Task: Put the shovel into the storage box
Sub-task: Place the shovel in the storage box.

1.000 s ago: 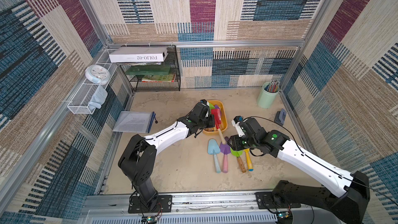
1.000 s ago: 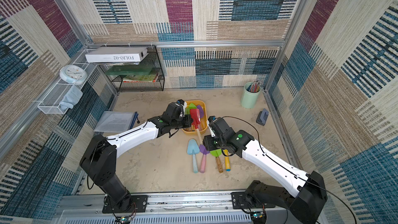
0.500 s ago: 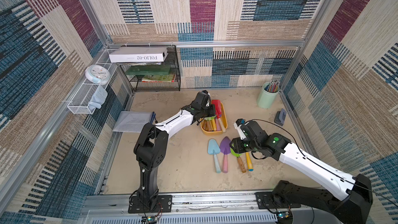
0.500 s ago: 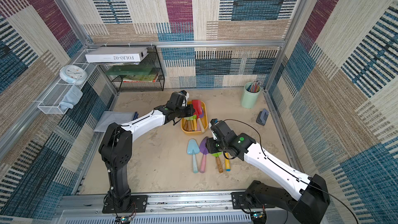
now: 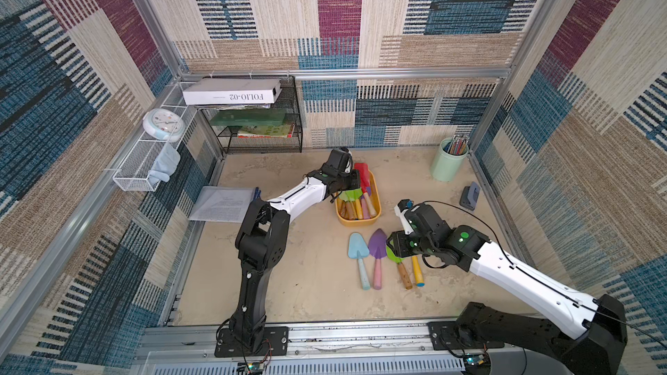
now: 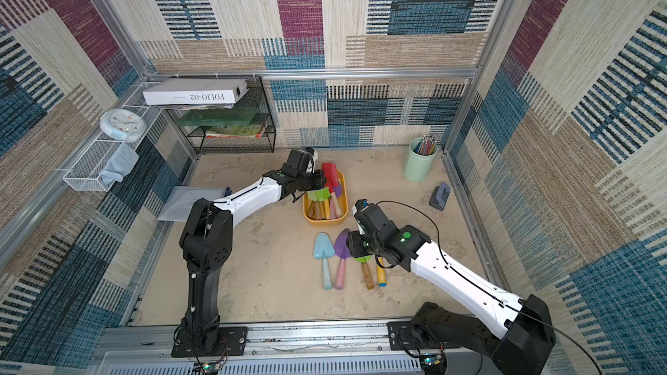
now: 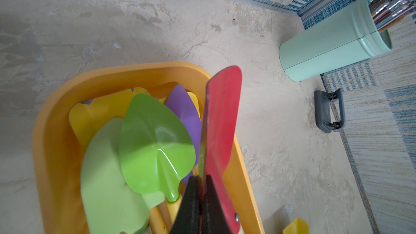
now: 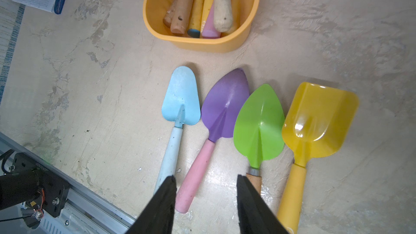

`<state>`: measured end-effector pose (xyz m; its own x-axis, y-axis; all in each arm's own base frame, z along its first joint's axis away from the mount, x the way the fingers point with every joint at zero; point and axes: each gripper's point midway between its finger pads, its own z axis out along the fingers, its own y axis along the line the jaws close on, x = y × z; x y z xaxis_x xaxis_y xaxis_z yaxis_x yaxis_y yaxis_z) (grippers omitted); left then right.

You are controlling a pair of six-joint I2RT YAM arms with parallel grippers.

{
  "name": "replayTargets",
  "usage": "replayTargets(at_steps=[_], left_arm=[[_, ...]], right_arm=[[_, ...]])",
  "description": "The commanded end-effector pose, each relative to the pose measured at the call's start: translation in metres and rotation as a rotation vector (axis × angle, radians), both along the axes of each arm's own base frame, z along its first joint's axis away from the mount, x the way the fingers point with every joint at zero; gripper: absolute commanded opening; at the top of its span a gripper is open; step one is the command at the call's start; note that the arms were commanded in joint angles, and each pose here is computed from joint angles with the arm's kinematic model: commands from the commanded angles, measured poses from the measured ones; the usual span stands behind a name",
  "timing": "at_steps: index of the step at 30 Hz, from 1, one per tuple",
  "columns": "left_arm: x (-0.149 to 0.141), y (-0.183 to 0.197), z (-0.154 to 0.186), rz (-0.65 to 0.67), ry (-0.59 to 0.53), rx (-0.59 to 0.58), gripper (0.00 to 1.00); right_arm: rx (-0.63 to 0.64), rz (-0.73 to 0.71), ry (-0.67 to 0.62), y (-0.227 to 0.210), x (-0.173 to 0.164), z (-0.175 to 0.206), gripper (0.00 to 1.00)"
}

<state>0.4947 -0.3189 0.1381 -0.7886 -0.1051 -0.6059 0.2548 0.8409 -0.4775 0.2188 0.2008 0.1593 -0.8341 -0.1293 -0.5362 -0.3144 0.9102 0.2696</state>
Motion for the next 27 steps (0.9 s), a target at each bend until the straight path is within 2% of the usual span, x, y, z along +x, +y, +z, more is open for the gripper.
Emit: replayTargets(at_steps=[1, 15, 27], left_arm=[[0.002, -0.005, 0.0, -0.032, -0.002, 0.0, 0.0], [-0.001, -0.014, -0.036, -0.065, 0.079, -0.011, 0.0], [0.001, -0.018, -0.049, -0.078, 0.116, -0.002, 0.01]], right_arm=[[0.0, -0.014, -0.008, 0.0, 0.003, -0.001, 0.48], [-0.009, -0.006, -0.002, 0.003, 0.006, -0.006, 0.47], [-0.012, -0.005, 0.004, 0.002, 0.005, -0.011, 0.47]])
